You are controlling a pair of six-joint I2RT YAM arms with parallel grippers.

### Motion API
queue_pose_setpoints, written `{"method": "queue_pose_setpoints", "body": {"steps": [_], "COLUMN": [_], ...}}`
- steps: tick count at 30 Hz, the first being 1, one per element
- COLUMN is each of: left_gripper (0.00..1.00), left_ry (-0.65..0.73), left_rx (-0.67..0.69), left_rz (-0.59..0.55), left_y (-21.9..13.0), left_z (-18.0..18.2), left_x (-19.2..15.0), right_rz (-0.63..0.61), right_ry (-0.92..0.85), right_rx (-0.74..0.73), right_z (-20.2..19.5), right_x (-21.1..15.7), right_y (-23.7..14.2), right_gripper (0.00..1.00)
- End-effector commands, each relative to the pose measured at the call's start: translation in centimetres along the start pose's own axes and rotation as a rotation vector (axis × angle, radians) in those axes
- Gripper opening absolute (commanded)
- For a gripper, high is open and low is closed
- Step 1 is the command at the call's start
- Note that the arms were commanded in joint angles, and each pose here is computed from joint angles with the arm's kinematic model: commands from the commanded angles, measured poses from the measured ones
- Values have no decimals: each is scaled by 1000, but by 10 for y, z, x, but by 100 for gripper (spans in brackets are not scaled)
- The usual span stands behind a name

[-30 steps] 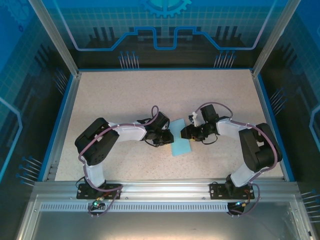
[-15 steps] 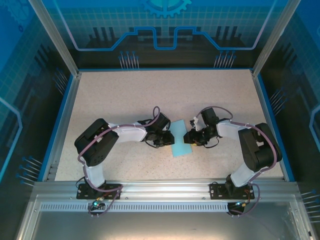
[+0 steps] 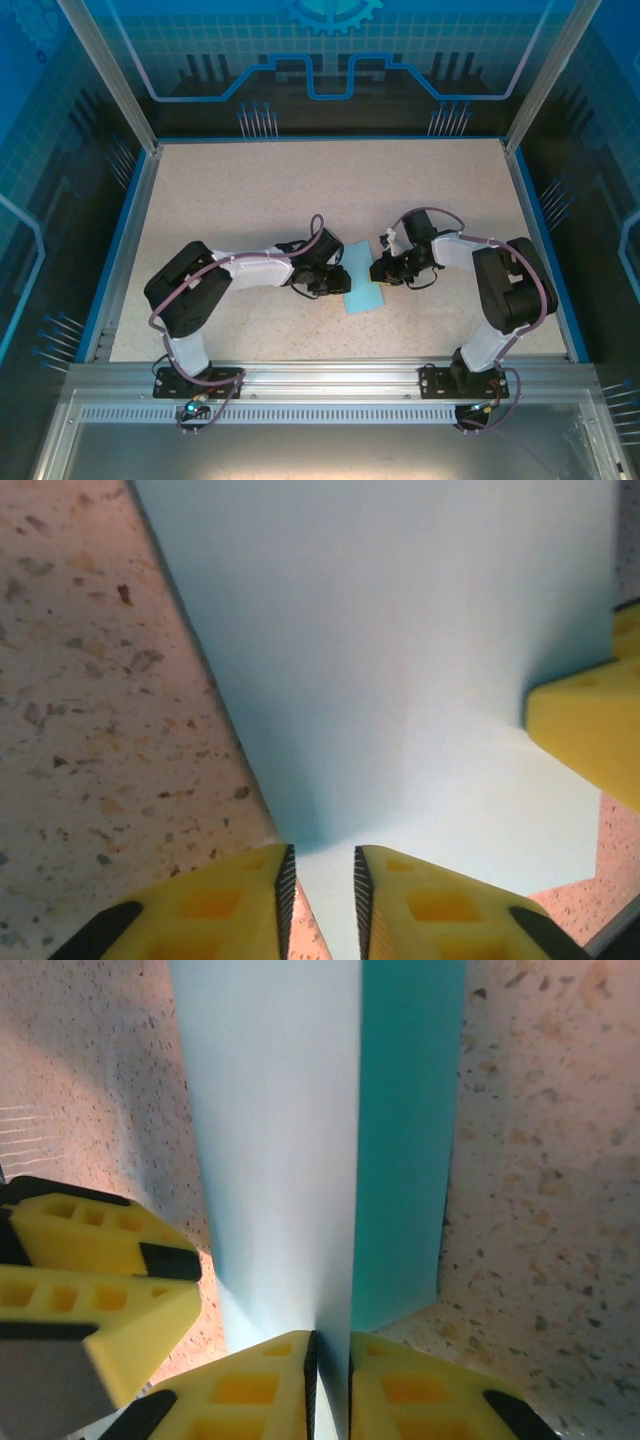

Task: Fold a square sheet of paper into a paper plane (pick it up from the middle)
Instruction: Third fold the triangle at the center of the table.

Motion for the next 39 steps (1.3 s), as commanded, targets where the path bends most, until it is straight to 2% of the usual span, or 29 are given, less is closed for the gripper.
{"method": "queue_pose_setpoints", "body": {"steps": [1,9,16,26,39], "left_gripper": [32,54,68,75,75], "left_ry": [90,470,645,736,730], "left_rx": [-6,33,76,89,192], "left_rz": [-52,-127,-111,-97,-195], "left_y": [-19,-40,-28,5,17], "left_z": [-9,-39,-45,-69,-72], "left_x": [-5,-46,-74,-76,-62], "right_rz": [-7,-61,-89,-99,-90], "right_ry": [37,155,244,255,250], "right_rx": [26,30,32,29,38], "right_z": [1,3,0,3,3], "right_x": [2,-6,-14,-13,-10], "right_y": [-5,-11,-8,-11,-9], "right_gripper": [15,8,8,9,9]}}
Point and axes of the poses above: each hand's point on the last joint's axis, 136 mm out from that joint toward the fingers, its own y axis out along the fingers, its own z axis along the line the jaws close on, x = y × z, the point moved 4 cm from there along -y, back along the fingers, and after that the axes turned 4 degrees about -y, right-handed, at the moved point
